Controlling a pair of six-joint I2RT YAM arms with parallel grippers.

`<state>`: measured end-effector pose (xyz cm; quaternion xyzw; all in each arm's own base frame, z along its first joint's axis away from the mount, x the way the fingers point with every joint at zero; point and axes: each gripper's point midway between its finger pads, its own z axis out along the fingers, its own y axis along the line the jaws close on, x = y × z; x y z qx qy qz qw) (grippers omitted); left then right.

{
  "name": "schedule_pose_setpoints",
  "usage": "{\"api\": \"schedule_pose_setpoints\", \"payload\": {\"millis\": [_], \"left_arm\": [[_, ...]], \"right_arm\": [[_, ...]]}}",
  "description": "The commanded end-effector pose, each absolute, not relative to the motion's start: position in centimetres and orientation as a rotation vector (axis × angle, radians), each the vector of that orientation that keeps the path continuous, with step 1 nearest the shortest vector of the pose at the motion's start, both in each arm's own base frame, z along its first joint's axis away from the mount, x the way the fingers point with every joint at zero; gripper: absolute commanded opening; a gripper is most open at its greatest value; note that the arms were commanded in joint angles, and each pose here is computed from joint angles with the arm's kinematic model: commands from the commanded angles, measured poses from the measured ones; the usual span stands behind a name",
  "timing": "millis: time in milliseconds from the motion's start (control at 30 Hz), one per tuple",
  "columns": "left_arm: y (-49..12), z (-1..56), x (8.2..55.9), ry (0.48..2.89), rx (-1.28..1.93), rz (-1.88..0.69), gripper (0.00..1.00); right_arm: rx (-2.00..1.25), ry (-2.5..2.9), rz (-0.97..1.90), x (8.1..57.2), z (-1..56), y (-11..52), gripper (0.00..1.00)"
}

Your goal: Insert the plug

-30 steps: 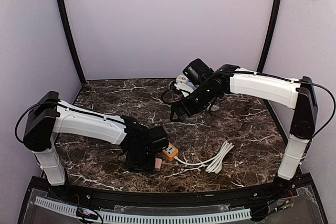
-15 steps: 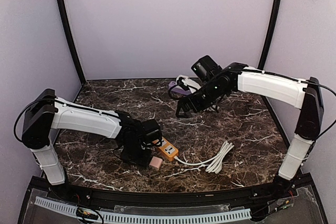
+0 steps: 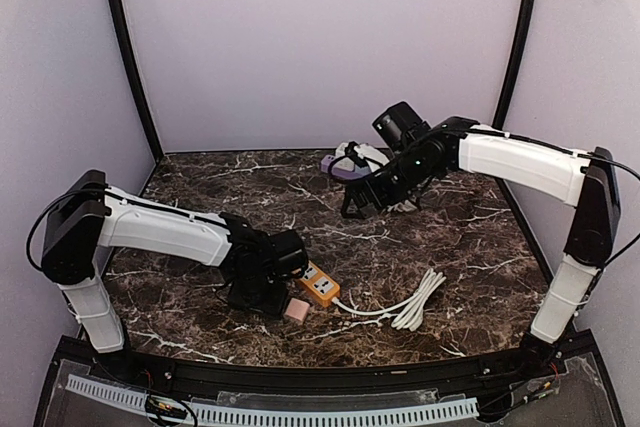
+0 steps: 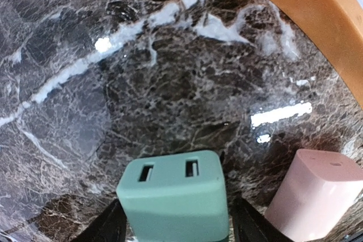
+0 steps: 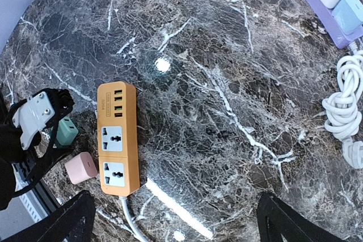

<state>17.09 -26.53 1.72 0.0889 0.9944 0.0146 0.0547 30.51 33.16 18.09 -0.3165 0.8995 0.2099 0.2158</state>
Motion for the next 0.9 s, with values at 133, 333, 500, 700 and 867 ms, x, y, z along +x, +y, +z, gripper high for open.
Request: {"api": "schedule_pose_setpoints", "payload": {"millis": [133, 333, 500, 700, 867], "left_arm": [[-25.9, 0.1, 16.5, 2.954, 0.077, 0.174, 0.61], [-25.5, 0.5, 16.4, 2.936, 0.081, 0.221, 0.54], [-24.9, 0.3, 16.4, 2.925, 0.062, 0.258, 0.53], [-24.5, 1.1, 16.9, 2.891, 0.073, 0.297, 0.35], [-24.8, 3.0, 17.6, 2.842, 0.12, 0.252, 0.18]], "right_arm": [[-0.841, 2.469, 0.599, 31.2, 19.0, 32.1, 0.99], [-0.841, 2.475, 0.607, 31.2, 18.8, 32.1, 0.99], [-0.844, 2.476, 0.615, 31.1, 18.7, 32.2, 0.99], [-0.842, 2.481, 0.621, 31.0, 18.7, 32.1, 0.99], [-0.842, 2.479, 0.605, 31.2, 19.0, 32.0, 0.99]]}}
